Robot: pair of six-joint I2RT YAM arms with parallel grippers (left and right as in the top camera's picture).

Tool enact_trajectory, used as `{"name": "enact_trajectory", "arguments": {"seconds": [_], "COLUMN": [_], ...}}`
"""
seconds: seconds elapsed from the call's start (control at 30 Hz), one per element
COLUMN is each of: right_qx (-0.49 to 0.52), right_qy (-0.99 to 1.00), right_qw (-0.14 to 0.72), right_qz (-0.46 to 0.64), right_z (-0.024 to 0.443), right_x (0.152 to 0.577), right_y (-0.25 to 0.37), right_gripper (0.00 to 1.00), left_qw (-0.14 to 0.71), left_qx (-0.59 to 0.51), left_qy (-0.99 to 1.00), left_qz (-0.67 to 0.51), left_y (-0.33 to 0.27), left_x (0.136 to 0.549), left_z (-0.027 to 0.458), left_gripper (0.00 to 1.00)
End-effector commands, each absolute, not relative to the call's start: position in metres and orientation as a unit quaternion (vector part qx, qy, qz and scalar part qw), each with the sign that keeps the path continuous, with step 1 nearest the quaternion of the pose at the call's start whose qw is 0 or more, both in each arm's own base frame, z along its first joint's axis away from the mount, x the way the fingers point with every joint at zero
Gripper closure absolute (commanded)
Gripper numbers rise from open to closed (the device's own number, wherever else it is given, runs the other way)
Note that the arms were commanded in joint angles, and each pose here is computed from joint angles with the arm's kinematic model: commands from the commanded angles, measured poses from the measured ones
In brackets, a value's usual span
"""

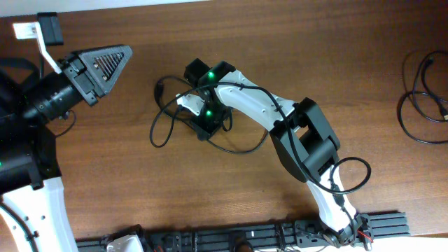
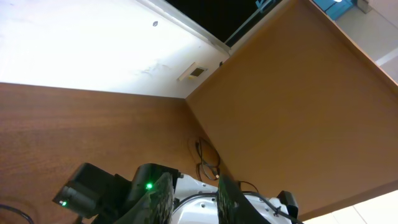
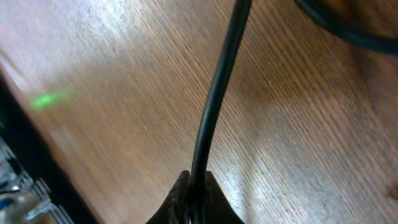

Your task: Untangle cables

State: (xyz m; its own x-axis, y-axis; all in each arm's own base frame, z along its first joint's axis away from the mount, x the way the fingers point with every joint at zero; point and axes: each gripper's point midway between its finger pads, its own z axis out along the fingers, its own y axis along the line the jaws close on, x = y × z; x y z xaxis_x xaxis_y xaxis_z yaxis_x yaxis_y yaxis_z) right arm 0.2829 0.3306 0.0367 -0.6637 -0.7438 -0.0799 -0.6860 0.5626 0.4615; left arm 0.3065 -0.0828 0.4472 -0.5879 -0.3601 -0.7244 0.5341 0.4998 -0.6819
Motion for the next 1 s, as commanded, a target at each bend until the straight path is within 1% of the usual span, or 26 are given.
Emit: {"name": "enact_trajectory", "arguments": {"seconds": [0.0, 0.1, 0.17, 0.23, 0.27, 0.33, 0.4, 0.5, 0.67, 0.7, 0.83, 0.87, 0.97], "right_qx": [0.41, 0.406, 0.402, 0.389, 0.377, 0.359, 0.352, 0.344, 0.315, 0.281, 0.204, 0.18, 0.131], "right_qy": [-0.878, -0.873, -0.865, -0.868, -0.871, -0.876, -0.874, -0.869, -0.856, -0.857, -0.847, -0.844, -0.842], "right_qw": [0.066, 0.057, 0.029, -0.002, -0.034, -0.079, -0.141, -0.206, -0.319, -0.357, -0.43, -0.452, -0.481], "right_qz": [-0.237, -0.266, -0.299, -0.308, -0.314, -0.31, -0.304, -0.291, -0.258, -0.244, -0.234, -0.227, -0.207], "right_z": [0.031, 0.043, 0.069, 0.092, 0.117, 0.153, 0.204, 0.261, 0.359, 0.387, 0.443, 0.457, 0.474], "right_x": [0.28, 0.284, 0.298, 0.315, 0.331, 0.351, 0.371, 0.384, 0.393, 0.398, 0.405, 0.407, 0.411], "right_y": [0.333, 0.341, 0.35, 0.352, 0.352, 0.347, 0.334, 0.316, 0.267, 0.244, 0.191, 0.169, 0.124], "right_gripper": [0.96, 0.96, 0.96, 0.96, 0.96, 0.96, 0.96, 0.96, 0.96, 0.96, 0.96, 0.96, 0.96], "left_qw": [0.456, 0.454, 0.452, 0.449, 0.447, 0.446, 0.446, 0.446, 0.445, 0.441, 0.435, 0.432, 0.428], "left_qx": [0.071, 0.073, 0.072, 0.072, 0.07, 0.069, 0.07, 0.069, 0.071, 0.076, 0.079, 0.083, 0.089], "left_qy": [0.734, 0.733, 0.734, 0.734, 0.735, 0.735, 0.735, 0.735, 0.735, 0.733, 0.732, 0.731, 0.729], "left_qz": [-0.499, -0.501, -0.502, -0.504, -0.505, -0.506, -0.506, -0.506, -0.507, -0.512, -0.518, -0.522, -0.528], "left_y": [-0.085, -0.086, -0.086, -0.087, -0.087, -0.087, -0.087, -0.087, -0.087, -0.089, -0.091, -0.092, -0.094], "left_x": [0.299, 0.298, 0.298, 0.297, 0.296, 0.296, 0.296, 0.296, 0.296, 0.294, 0.291, 0.289, 0.286], "left_z": [0.458, 0.458, 0.457, 0.456, 0.455, 0.455, 0.455, 0.455, 0.455, 0.456, 0.456, 0.456, 0.457], "left_gripper": [0.76, 0.76, 0.76, 0.76, 0.77, 0.77, 0.76, 0.76, 0.76, 0.76, 0.76, 0.76, 0.76]}}
